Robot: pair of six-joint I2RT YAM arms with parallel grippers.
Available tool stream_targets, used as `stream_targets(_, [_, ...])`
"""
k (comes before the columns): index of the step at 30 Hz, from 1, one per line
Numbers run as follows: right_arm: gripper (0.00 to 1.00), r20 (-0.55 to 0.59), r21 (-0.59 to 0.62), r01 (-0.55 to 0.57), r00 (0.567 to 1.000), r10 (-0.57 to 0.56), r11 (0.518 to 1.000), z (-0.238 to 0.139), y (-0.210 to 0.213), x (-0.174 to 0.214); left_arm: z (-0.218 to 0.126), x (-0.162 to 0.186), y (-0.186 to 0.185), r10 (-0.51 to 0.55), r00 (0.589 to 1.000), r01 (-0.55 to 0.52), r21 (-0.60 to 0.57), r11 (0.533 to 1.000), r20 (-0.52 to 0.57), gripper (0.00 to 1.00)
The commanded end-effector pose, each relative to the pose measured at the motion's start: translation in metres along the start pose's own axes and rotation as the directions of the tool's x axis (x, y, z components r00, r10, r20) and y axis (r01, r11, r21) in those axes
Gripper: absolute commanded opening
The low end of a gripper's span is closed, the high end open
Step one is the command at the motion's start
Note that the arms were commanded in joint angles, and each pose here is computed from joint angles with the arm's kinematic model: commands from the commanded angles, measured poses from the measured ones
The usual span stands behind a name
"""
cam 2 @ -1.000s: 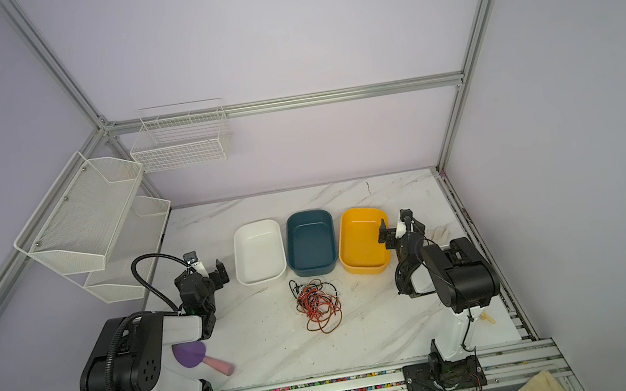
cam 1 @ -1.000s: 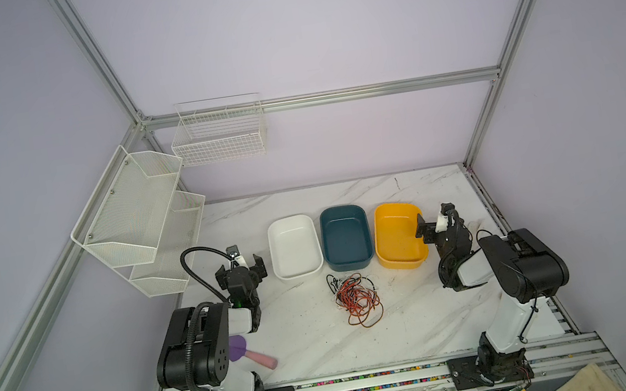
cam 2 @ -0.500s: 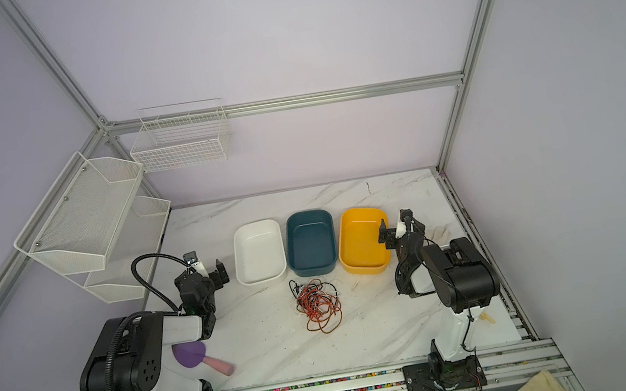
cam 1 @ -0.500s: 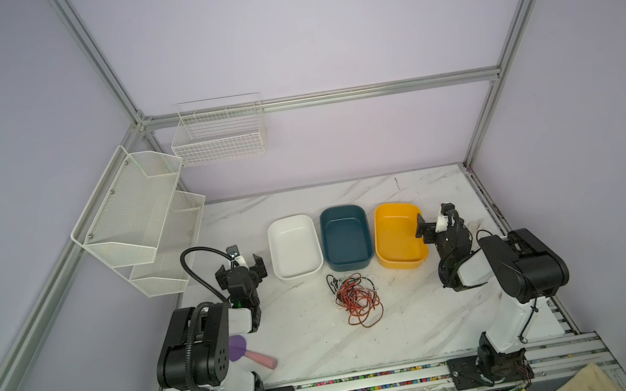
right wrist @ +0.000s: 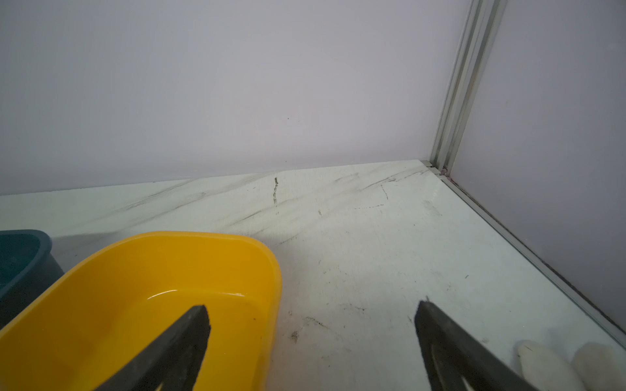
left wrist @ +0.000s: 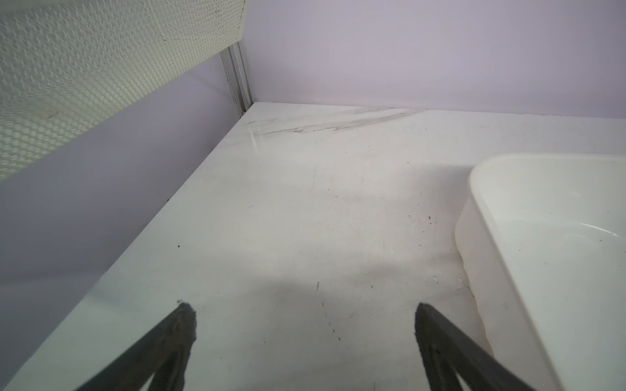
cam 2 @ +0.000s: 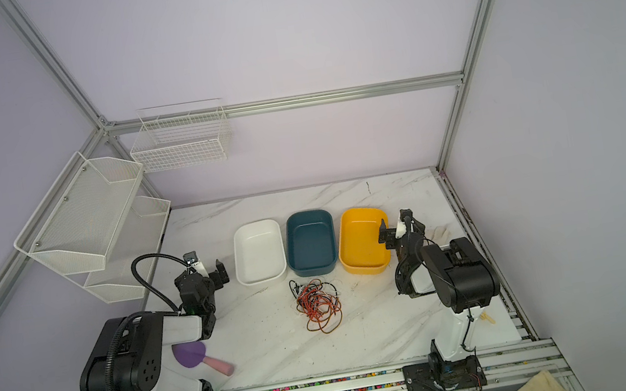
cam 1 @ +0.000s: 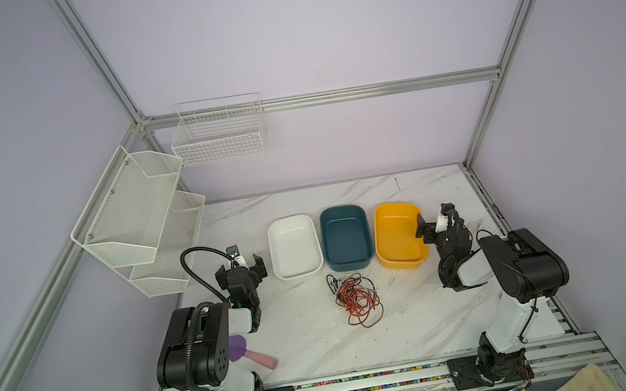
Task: Untangle the cables
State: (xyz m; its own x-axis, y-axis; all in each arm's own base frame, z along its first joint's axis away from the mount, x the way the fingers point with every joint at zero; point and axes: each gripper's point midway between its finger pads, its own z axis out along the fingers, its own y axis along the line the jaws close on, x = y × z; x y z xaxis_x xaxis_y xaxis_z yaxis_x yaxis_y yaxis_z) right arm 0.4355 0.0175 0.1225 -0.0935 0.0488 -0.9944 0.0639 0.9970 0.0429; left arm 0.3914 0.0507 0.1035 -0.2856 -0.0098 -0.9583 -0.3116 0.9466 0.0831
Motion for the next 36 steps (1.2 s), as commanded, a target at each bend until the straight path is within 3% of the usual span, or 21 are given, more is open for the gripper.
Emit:
stream_targets(1, [0.98, 0.063, 0.043, -0.004, 0.998, 0.001, 0.999, -0.003, -0.009, -0.024, -0.001, -0.012, 0.001, -0.006, 0.999, 0.006, -0.004, 1.0, 0.05, 1.0])
stream_targets(5, [0.98, 0.117, 0.071, -0.029, 0.993, 0.021, 0.997, -0.018, -0.015, -0.051, 0.0, -0.012, 0.001, -0.005, 0.999, 0.006, -0.003, 1.0, 0.051, 1.0])
stream_targets(8, [0.98, 0.143, 0.024, -0.011, 0.99, 0.007, 1.0, -0.03, -0.004, -0.074, 0.0, -0.012, 0.001, -0.004, 0.999, 0.005, -0.004, 1.0, 0.049, 1.0])
stream_targets(12, [0.98, 0.262, -0.142, -0.065, 0.96, 0.101, 0.988, -0.057, 0.022, -0.139, 0.0, -0.013, 0.001, -0.007, 0.999, 0.007, -0.004, 1.0, 0.052, 1.0])
stream_targets(15, [0.98, 0.29, -0.268, -0.06, 0.947, 0.14, 0.962, -0.074, 0.056, -0.179, -0.001, -0.013, 0.001, -0.006, 0.999, 0.006, -0.001, 1.0, 0.054, 1.0])
stream_targets(18, [0.98, 0.295, -0.361, -0.222, 0.894, 0.337, 0.906, -0.088, 0.067, -0.211, -0.005, -0.029, -0.006, 0.01, 0.998, -0.013, 0.042, 0.999, 0.07, 1.0])
stream_targets(20, [0.98, 0.215, -0.427, -0.39, 0.832, 0.511, 0.816, -0.091, 0.069, -0.227, -0.006, -0.039, -0.014, 0.045, 0.999, -0.046, 0.09, 0.995, 0.019, 1.0])
stream_targets(22, [0.98, 0.151, -0.42, -0.498, 0.786, 0.6, 0.758, -0.092, 0.066, -0.229, -0.016, -0.061, -0.024, 0.052, 0.998, -0.057, 0.16, 0.985, 0.038, 1.0])
stream_targets(25, [0.98, 0.091, -0.404, -0.594, 0.73, 0.677, 0.695, -0.093, 0.062, -0.222, -0.038, -0.103, -0.034, -0.052, 0.989, 0.015, 0.258, 0.966, 0.137, 1.0])
stream_targets(28, [0.98, 0.027, -0.429, -0.559, 0.777, 0.628, 0.71, -0.085, 0.079, -0.221, -0.066, -0.149, -0.038, -0.256, 0.941, 0.161, 0.372, 0.914, 0.221, 1.0])
stream_targets(30, [0.98, -0.031, -0.423, -0.546, 0.806, 0.591, 0.723, -0.076, 0.091, -0.214, -0.08, -0.168, -0.035, -0.383, 0.899, 0.271, 0.417, 0.867, 0.213, 1.0])
stream_targets(32, [0.98, -0.063, -0.425, -0.513, 0.838, 0.541, 0.746, -0.072, 0.106, -0.21, -0.084, -0.165, -0.026, -0.491, 0.865, 0.419, 0.386, 0.822, 0.107, 1.0])
stream_targets(36, [0.98, -0.151, -0.422, -0.461, 0.885, 0.441, 0.78, -0.065, 0.144, -0.196, -0.087, -0.171, -0.022, -0.548, 0.836, 0.532, 0.308, 0.789, -0.041, 1.0])
